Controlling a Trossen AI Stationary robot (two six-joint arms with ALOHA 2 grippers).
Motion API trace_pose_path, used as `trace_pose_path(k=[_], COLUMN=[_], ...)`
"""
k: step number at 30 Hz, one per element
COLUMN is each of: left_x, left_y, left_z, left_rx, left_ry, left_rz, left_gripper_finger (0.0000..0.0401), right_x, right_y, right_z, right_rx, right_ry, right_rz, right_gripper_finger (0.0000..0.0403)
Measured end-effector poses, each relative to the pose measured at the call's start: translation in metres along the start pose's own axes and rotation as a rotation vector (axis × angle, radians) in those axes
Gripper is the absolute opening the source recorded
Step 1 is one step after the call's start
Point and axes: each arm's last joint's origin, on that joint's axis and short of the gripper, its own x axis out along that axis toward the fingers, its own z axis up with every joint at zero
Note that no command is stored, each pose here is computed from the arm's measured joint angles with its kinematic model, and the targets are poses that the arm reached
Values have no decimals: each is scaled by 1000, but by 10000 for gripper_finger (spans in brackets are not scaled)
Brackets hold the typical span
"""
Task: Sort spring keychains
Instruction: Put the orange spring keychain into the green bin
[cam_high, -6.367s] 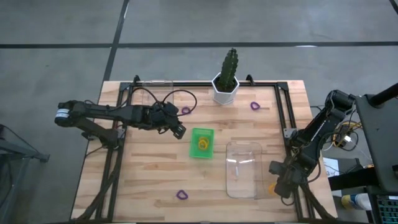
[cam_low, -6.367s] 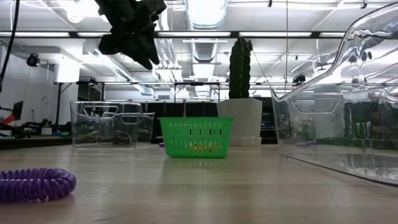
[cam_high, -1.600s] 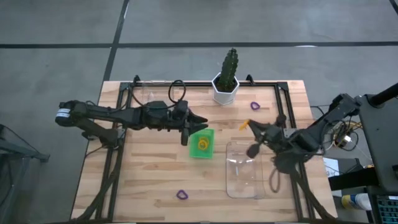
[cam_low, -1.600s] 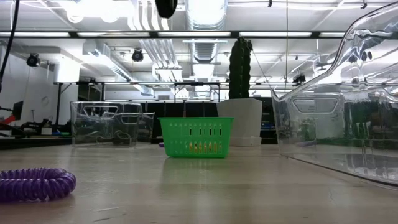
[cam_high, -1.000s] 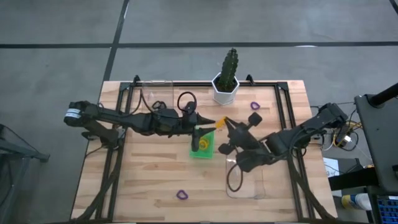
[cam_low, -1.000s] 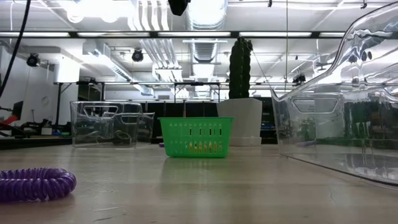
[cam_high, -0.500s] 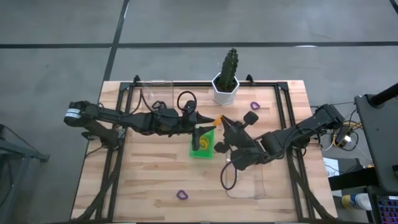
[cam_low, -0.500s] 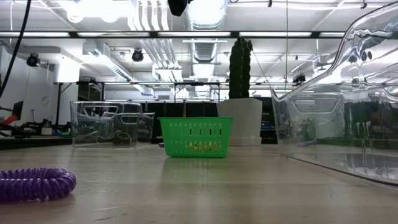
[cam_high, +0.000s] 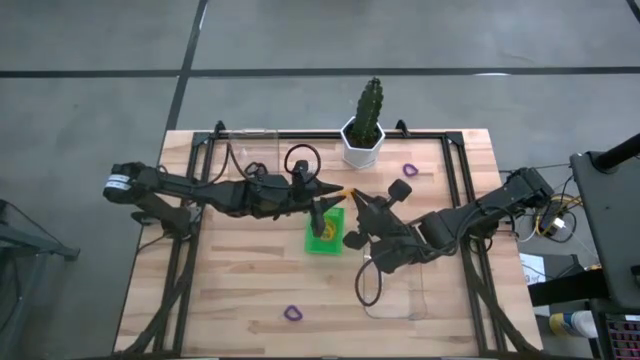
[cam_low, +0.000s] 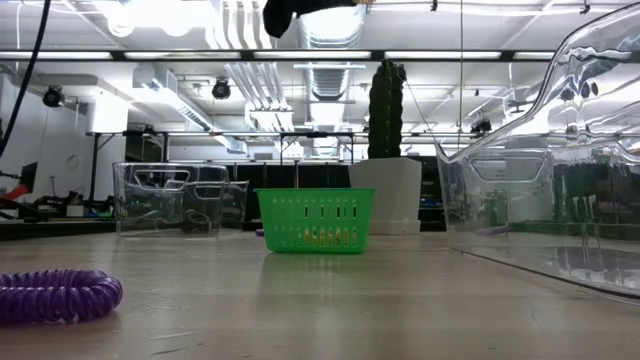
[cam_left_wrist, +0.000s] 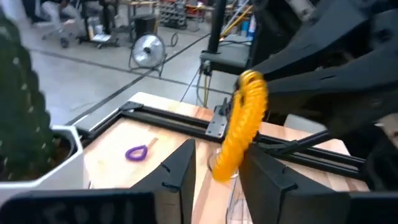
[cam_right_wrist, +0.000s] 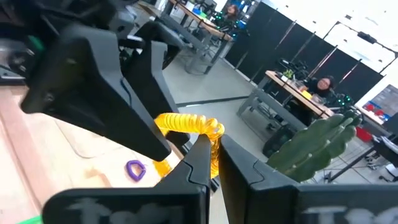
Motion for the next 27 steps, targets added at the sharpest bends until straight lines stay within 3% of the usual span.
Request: trace_pose_path(k=[7, 27], left_x=[0, 1], left_y=[1, 2], left_z=[-4, -4], left_rx=[-28, -37], left_ry=[37, 39], left_rz=[16, 18], left_gripper_finger=[19, 16], right_x=[0, 0], right_y=[0, 1], right_z=[0, 0], right_rx=[0, -5], right_ry=[2, 3], right_rz=[11, 15], right_gripper_finger=[13, 13])
